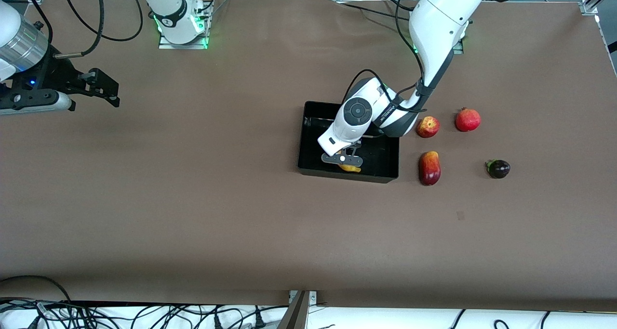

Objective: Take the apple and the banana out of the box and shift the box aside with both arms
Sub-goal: 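Lift the yellow banana out of the box with the left gripper, then lower the banana beside the mango while the right gripper reaches the box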

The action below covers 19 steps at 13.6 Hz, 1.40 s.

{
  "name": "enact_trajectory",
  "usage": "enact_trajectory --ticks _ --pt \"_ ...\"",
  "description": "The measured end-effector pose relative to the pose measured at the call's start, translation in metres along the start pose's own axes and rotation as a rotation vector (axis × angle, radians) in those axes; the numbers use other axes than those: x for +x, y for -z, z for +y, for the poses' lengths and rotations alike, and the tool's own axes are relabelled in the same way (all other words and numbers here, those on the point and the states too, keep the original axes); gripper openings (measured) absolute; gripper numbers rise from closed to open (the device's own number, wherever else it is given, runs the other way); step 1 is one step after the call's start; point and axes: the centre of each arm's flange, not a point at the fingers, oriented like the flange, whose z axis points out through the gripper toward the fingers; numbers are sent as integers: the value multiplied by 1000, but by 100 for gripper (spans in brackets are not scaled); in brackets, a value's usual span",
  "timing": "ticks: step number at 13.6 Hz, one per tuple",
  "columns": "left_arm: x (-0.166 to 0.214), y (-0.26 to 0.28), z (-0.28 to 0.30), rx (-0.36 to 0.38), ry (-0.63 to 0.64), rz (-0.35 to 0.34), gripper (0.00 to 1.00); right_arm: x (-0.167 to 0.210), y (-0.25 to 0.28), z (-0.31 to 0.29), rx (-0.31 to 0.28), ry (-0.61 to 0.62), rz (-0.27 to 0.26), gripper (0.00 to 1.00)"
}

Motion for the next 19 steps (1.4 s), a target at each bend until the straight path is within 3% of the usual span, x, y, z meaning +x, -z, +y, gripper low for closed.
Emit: enact_trajectory --ticks 3,6,11,15,19 --pt "6 18 1 6 3 3 35 0 0 0 0 0 0 100" --pt "16 60 4 66 8 -64 35 0 0 0 0 0 0 100" --pt "41 131 -24 109 6 -101 35 0 0 0 0 0 0 100" --pt "86 193 -171 89 -127 -114 35 0 0 0 0 0 0 100" --pt "93 168 -326 120 -199 -179 35 6 -5 -4 7 8 14 100"
